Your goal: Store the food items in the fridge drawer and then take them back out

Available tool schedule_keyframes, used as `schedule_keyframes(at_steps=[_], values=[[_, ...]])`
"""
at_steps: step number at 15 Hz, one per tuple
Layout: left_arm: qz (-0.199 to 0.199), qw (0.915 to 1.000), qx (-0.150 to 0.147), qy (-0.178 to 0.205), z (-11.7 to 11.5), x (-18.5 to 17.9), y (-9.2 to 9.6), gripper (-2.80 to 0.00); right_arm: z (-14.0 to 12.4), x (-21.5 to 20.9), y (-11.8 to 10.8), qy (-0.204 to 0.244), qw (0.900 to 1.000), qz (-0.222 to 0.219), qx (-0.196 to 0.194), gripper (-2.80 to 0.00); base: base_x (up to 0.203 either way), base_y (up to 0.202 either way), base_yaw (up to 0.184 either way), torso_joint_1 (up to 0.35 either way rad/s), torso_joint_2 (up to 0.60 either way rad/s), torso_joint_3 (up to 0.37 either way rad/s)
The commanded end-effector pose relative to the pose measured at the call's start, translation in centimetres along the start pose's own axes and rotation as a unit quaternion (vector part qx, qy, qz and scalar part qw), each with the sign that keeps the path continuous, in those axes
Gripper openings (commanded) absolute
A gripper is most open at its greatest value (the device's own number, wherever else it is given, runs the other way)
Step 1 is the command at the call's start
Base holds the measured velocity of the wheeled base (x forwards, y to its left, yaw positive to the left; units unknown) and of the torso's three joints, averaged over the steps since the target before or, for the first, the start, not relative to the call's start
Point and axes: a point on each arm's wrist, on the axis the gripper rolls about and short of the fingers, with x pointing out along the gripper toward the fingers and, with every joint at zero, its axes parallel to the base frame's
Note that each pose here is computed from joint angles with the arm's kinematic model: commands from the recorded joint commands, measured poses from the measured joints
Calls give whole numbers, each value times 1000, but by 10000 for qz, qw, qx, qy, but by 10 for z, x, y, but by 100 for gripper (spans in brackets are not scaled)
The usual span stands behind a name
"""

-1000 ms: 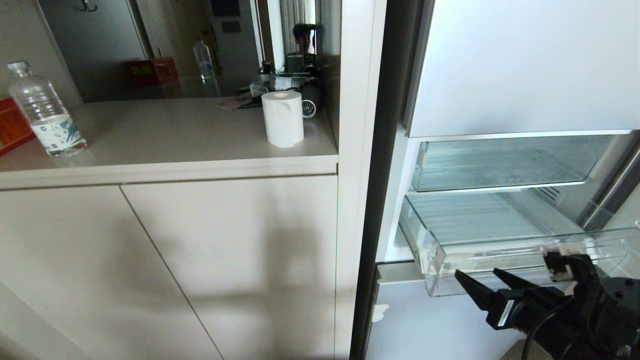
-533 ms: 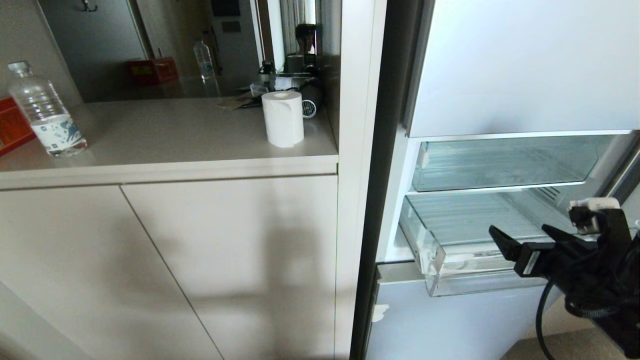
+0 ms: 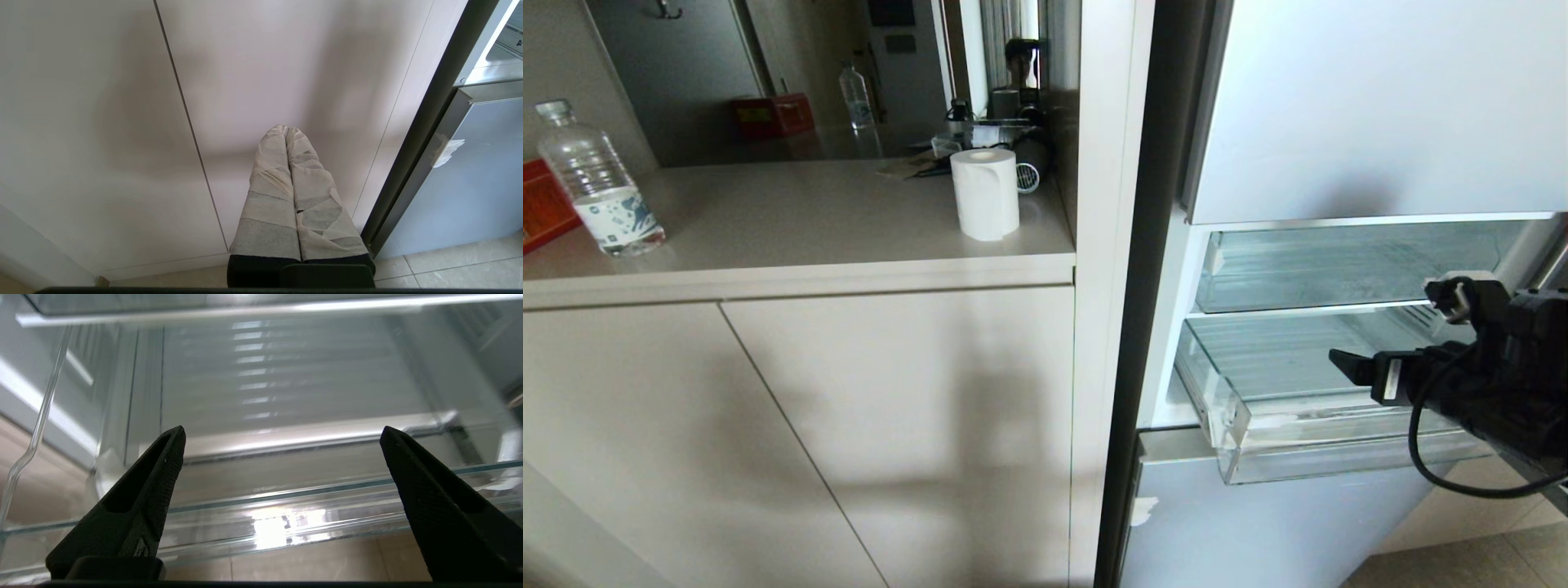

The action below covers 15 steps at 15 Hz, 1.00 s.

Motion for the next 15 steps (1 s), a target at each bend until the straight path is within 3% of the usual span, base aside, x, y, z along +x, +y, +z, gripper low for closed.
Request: schedule_keyframes(at_steps=[1,4,7,11,15], values=[[2,10000,0,5,0,0,0,-280,7,9,-3,366,9993,69,12,0,0,0,0,0,0,0],[3,10000,0,-2,0,0,0,-280,9,38,-3,638,9978,157,-2,0,0,0,0,0,0,0],[2,10000,0,5,0,0,0,-280,11,58,-6,1198,9927,114,-19,0,0,0,0,0,0,0],[2,10000,0,5,0,0,0,-280,5,56,-8,2113,9774,69,-60,0,0,0,0,0,0,0],[2,10000,0,5,0,0,0,-280,11,39,-11,2589,9659,37,-54,0,0,0,0,0,0,0]])
